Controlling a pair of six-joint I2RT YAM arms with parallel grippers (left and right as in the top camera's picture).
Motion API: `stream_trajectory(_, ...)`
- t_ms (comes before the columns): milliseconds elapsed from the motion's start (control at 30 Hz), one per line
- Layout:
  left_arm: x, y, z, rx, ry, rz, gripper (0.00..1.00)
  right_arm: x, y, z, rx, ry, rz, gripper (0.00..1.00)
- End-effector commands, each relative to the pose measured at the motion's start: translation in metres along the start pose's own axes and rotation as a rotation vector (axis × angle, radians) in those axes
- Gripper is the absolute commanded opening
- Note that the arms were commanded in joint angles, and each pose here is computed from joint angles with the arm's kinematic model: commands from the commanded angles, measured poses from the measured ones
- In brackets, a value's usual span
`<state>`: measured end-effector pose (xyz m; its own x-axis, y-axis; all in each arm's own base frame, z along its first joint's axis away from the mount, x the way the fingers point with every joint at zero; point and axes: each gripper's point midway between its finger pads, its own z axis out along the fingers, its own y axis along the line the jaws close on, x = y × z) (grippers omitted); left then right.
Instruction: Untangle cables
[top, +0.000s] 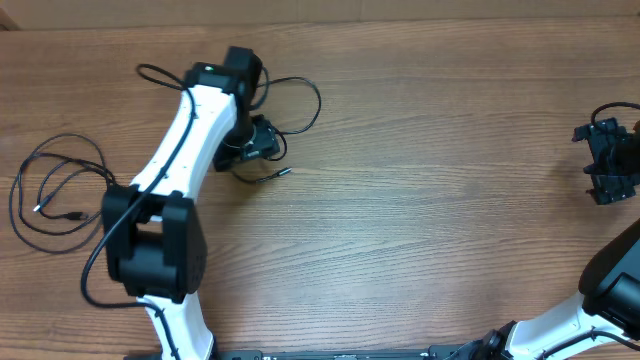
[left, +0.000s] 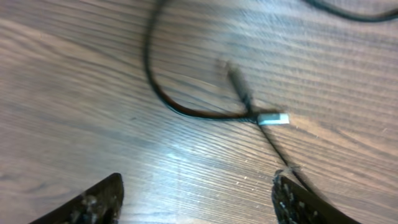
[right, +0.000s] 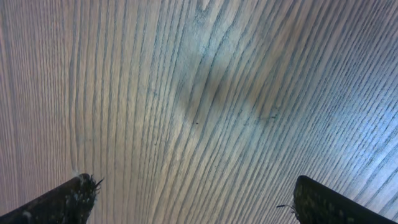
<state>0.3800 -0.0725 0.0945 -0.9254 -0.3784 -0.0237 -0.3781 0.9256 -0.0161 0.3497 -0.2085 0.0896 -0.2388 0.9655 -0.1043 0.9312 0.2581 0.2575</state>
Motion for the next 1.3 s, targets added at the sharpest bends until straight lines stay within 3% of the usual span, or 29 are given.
stream_trajectory(0, -0.016, 0.021, -0.012, -0.021, -0.048, -0.102, 0.78, -0.001, -0.001, -0.002, 0.000, -0.009, 0.003, 1.00)
stream_trajectory(33, -0.015, 0.023, -0.010, -0.024, -0.042, -0.110, 0.76, -0.001, -0.001, -0.002, 0.000, -0.009, 0.003, 1.00)
stream_trajectory(167, -0.017, 0.035, -0.003, -0.064, -0.044, -0.101, 0.54, -0.001, -0.001, -0.002, 0.000, -0.009, 0.003, 1.00)
stream_trajectory(200, -0.017, 0.038, -0.003, -0.074, -0.044, -0.078, 0.54, -0.001, -0.001, -0.002, 0.000, -0.009, 0.003, 1.00)
stream_trajectory(333, -0.005, 0.052, -0.004, -0.137, 0.002, -0.055, 0.76, -0.001, -0.001, -0.002, 0.000, -0.009, 0.003, 1.00)
stream_trajectory(500, 0.009, 0.052, -0.005, -0.178, 0.054, 0.189, 0.91, -0.001, -0.001, -0.002, 0.000, -0.009, 0.003, 1.00)
stream_trajectory(533, 0.010, 0.054, -0.004, -0.206, 0.048, 0.211, 0.88, -0.001, -0.001, -0.002, 0.000, -0.009, 0.003, 1.00)
stream_trajectory(567, 0.010, 0.055, -0.005, -0.239, 0.041, 0.243, 0.81, -0.001, -0.001, -0.002, 0.000, -0.009, 0.003, 1.00)
stream_trajectory(600, 0.011, 0.055, -0.005, -0.261, 0.036, 0.278, 0.43, -0.001, -0.001, -0.002, 0.000, -0.009, 0.003, 1.00)
stream_trajectory(633, 0.011, 0.054, -0.005, -0.281, 0.029, 0.316, 0.15, -0.001, -0.001, -0.002, 0.000, -0.009, 0.003, 1.00)
stream_trajectory(667, 0.011, 0.052, -0.006, -0.295, 0.021, 0.348, 0.04, -0.001, -0.001, -0.002, 0.000, -0.009, 0.003, 1.00)
stream_trajectory(700, 0.012, 0.048, -0.006, -0.301, 0.015, 0.386, 0.04, -0.001, -0.001, -0.002, 0.000, -0.009, 0.003, 1.00)
stream_trajectory(800, 0.015, 0.040, -0.007, -0.326, 0.013, 0.538, 0.09, -0.001, -0.001, -0.002, 0.000, -0.009, 0.003, 1.00)
stream_trajectory(833, 0.016, 0.036, -0.008, -0.340, 0.012, 0.602, 0.16, -0.001, -0.001, -0.002, 0.000, -0.009, 0.003, 1.00)
stream_trajectory(867, 0.017, 0.033, -0.009, -0.360, 0.007, 0.647, 0.38, -0.001, -0.001, -0.002, 0.000, -0.009, 0.003, 1.00)
stream_trajectory(900, 0.017, 0.030, -0.011, -0.382, -0.006, 0.672, 0.71, -0.001, -0.001, -0.002, 0.000, -0.009, 0.003, 1.00)
stream_trajectory(933, 0.016, 0.029, -0.012, -0.404, -0.020, 0.684, 0.85, -0.001, -0.001, -0.002, 0.000, -0.009, 0.003, 1.00)
stream_trajectory(1067, 0.016, 0.020, -0.017, -0.469, -0.070, 0.734, 0.83, -0.001, -0.001, -0.002, 0.000, -0.009, 0.003, 1.00)
stream_trajectory(1100, 0.014, 0.019, -0.019, -0.499, -0.087, 0.745, 0.82, -0.001, -0.001, -0.002, 0.000, -0.009, 0.003, 1.00)
stream_trajectory(1133, 0.012, 0.019, -0.022, -0.524, -0.102, 0.753, 0.72, -0.001, -0.001, -0.002, 0.000, -0.009, 0.003, 1.00)
stream_trajectory(1167, 0.011, 0.018, -0.024, -0.543, -0.115, 0.773, 0.57, -0.001, -0.001, -0.002, 0.000, -0.009, 0.003, 1.00)
stream_trajectory(1200, 0.017, 0.006, -0.023, -0.511, -0.099, 0.859, 0.29, -0.001, -0.001, -0.002, 0.000, -0.009, 0.003, 1.00)
stream_trajectory(1267, 0.037, -0.023, -0.019, -0.371, -0.047, 1.022, 0.27, -0.001, -0.001, -0.002, 0.000, -0.009, 0.003, 1.00)
